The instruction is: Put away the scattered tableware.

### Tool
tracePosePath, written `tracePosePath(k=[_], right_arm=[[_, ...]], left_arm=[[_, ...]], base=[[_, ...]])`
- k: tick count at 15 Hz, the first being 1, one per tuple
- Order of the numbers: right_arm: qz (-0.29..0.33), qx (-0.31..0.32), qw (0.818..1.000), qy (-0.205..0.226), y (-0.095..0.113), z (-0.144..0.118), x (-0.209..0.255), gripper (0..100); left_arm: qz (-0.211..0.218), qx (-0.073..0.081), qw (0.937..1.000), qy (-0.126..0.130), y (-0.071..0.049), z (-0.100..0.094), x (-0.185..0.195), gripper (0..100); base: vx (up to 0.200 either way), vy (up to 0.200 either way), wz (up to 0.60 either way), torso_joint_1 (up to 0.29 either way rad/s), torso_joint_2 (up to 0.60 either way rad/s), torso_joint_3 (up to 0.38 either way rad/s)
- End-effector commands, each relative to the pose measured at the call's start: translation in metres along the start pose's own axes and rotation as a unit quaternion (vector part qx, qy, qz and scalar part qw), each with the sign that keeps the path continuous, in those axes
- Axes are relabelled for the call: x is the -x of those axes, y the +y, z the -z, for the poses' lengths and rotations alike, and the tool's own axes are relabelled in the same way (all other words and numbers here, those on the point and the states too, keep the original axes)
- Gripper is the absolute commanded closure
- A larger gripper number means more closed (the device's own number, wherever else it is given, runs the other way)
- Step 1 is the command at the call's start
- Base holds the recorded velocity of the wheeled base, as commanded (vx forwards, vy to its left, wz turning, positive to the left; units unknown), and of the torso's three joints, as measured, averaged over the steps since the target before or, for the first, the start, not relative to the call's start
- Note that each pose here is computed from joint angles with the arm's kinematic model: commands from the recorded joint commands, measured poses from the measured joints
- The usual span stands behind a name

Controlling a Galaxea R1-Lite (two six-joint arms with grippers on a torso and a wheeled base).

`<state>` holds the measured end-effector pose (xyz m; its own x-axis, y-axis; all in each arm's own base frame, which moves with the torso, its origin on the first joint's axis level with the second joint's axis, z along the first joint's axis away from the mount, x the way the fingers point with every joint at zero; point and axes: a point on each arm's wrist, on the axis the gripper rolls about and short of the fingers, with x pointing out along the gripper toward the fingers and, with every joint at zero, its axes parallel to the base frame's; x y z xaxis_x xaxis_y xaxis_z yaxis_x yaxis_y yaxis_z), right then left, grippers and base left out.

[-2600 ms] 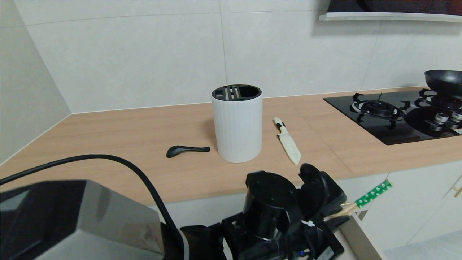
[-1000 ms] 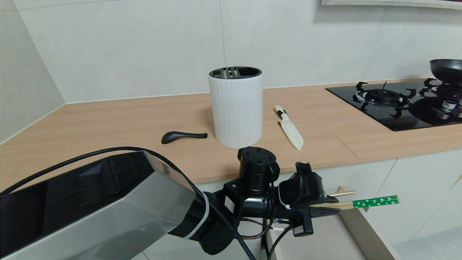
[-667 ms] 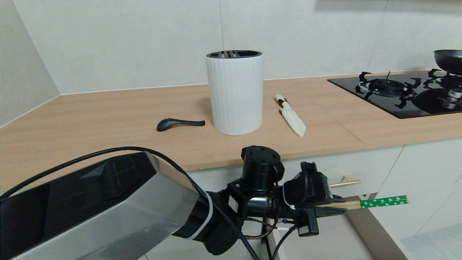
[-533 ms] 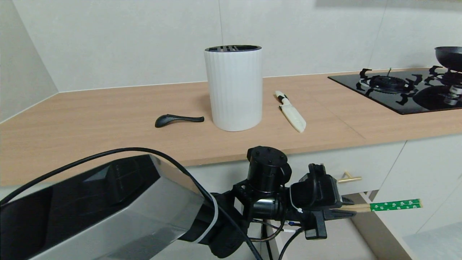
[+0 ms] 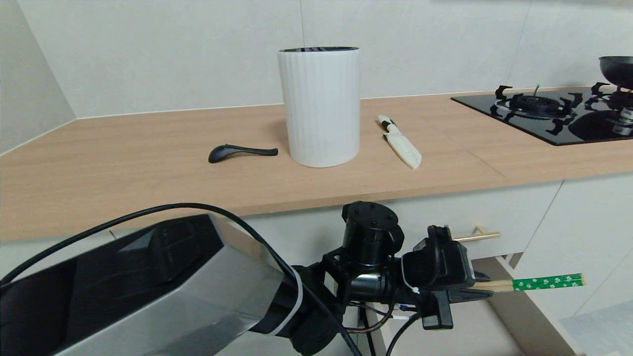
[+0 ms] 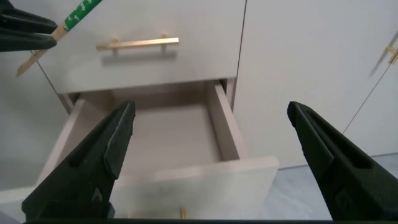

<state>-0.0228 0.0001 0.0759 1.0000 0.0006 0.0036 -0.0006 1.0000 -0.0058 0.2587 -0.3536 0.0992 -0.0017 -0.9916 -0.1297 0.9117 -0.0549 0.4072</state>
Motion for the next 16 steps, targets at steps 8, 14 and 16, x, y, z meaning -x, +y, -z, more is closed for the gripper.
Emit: tracePosePath(k=[8,14,16], right_arm=[[0.000,0.000,1.000,0.000,0.000,0.000,0.000,0],[0.000,-0.001,1.000,0.001,0.000,0.000,0.000,0],[0.000,-0.001,1.000,0.000,0.000,0.000,0.000,0]], left_arm=[[-0.024,-0.022,0.9991,-0.026,0.009,-0.010,-0.016,100],[-0.009,-0.009,0.9999,-0.011,-0.006,0.004,-0.023,100],[-0.021,0.002,0.9998,-0.006,-0.005,0.005,-0.023,100]], base=[[0.000,0.000,0.00,-0.017,0.24,0.221],[0.000,0.000,0.00,0.000,0.00,0.000],[0.000,0.000,0.00,0.000,0.00,0.000]])
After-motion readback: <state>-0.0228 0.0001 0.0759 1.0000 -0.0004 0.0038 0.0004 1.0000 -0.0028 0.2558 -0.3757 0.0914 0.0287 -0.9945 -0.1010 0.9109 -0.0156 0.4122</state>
